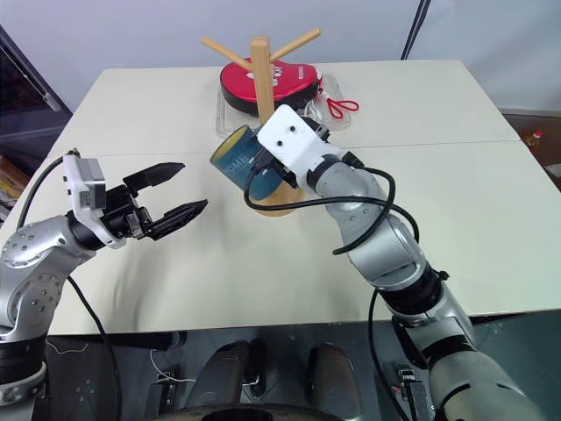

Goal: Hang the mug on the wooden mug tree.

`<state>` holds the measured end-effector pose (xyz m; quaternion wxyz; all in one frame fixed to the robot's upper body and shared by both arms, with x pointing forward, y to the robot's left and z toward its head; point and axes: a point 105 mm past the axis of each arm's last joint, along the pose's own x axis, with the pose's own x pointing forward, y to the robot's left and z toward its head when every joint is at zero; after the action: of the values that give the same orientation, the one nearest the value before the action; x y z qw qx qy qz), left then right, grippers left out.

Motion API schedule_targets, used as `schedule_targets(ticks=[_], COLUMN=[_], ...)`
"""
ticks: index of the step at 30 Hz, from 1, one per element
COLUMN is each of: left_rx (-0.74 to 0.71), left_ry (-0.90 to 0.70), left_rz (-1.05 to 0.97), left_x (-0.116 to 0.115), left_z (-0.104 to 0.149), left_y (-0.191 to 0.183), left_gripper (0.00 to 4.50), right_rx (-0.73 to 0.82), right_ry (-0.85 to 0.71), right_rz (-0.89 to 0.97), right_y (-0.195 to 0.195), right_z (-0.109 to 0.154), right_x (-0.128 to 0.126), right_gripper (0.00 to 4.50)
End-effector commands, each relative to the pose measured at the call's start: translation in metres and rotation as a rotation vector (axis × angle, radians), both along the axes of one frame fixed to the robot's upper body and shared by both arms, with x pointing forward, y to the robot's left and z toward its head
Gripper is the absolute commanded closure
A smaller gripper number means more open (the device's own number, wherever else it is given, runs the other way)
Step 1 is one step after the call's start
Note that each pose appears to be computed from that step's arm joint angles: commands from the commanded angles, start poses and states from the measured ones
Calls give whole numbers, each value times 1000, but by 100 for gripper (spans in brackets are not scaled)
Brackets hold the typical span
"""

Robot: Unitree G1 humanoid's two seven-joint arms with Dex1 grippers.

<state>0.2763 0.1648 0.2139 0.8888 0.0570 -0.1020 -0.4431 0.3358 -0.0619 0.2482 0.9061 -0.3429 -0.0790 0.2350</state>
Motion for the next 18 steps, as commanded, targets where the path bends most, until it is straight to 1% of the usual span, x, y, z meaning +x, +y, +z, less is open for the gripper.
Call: schedule_targets(ticks=[1,3,6,9,10,13,18], left_rx=[-17,-30,-38,-43,-42,-42,-44], left_ry=[-45,-26,7,54,64,92,137], left_rz=[60,140,235,402,447,541,632], left_x=[4,13,23,36,38,41,42], left_z=[8,1,-11,-38,-46,-66,-92], left_y=[11,22,35,57,63,74,82], left_gripper=[0,0,0,0,0,0,0], right_rx=[39,98,231,424,447,523,621], right_ry=[-104,-112,-52,78,98,116,128], right_rz=[93,162,263,174,126,27,-57], right_y=[-11,-22,-33,-68,-79,-103,-123], right_z=[25,28,20,-18,-31,-59,-86], right_x=[-18,-29,-41,-31,-27,-19,-12], right_gripper=[98,98,98,98,98,98,98])
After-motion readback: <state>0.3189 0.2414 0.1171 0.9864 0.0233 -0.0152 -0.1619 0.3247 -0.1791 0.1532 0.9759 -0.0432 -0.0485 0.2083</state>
